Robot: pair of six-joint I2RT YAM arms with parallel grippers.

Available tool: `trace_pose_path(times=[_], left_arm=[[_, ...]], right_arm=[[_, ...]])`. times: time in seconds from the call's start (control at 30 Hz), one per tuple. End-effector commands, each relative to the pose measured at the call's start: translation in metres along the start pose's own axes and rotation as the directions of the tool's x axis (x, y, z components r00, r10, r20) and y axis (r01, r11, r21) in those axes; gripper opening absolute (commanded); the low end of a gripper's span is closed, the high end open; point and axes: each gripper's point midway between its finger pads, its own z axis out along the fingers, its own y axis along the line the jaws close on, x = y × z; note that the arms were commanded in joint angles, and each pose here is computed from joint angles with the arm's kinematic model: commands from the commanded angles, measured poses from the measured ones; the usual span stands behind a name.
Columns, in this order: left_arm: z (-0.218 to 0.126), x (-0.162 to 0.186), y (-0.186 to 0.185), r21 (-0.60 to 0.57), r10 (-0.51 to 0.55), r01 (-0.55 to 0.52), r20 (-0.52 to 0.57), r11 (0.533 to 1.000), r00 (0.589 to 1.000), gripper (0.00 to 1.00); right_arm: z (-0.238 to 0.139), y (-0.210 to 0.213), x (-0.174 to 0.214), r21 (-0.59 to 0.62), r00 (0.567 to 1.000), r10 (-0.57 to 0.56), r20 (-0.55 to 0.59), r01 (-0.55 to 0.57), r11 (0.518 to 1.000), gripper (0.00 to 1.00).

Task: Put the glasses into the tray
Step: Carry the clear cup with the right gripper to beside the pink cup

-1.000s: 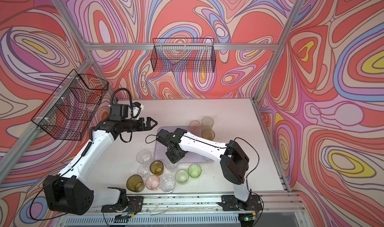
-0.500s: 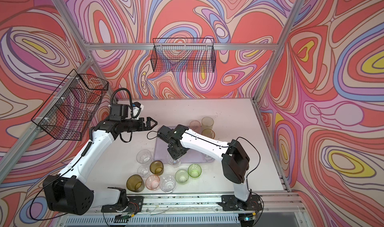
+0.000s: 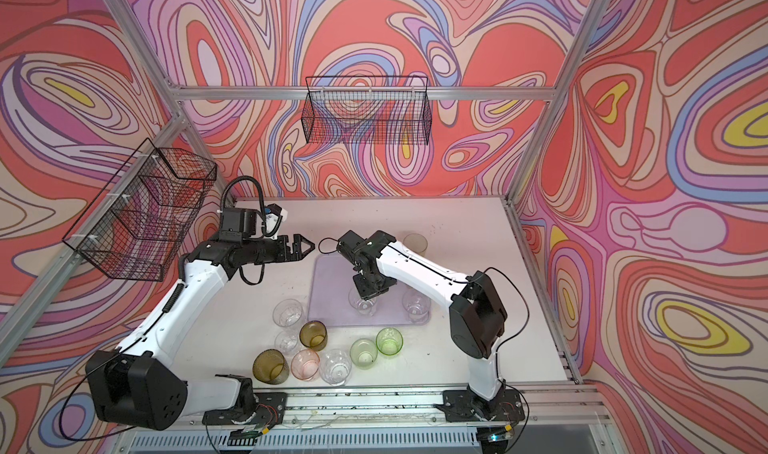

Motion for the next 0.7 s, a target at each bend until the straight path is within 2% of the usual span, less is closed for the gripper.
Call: trace_pose_path(times=[0.0, 0.4, 0.67], left_arm=[[0.002, 0.001, 0.001, 0.008, -0.007, 0.007, -0.009, 1.000, 1.000, 1.00], [0.002, 0.001, 0.001, 0.007, -0.007, 0.007, -0.010, 1.000, 1.000, 1.00], [0.002, 0.002, 0.001, 0.008, -0.008, 0.008, -0.012, 1.000, 1.000, 1.00]], right_arm=[[-0.021, -0.013, -0.011, -0.013, 0.997, 0.056, 0.057, -0.056, 0.998, 0.00], [-0.010, -0.053, -0.035, -0.005, 0.984, 0.168, 0.068, -0.168, 0.986, 0.00], [0.002, -0.072, -0.044, -0.001, 0.977, 0.203, 0.058, -0.203, 0.979, 0.00]])
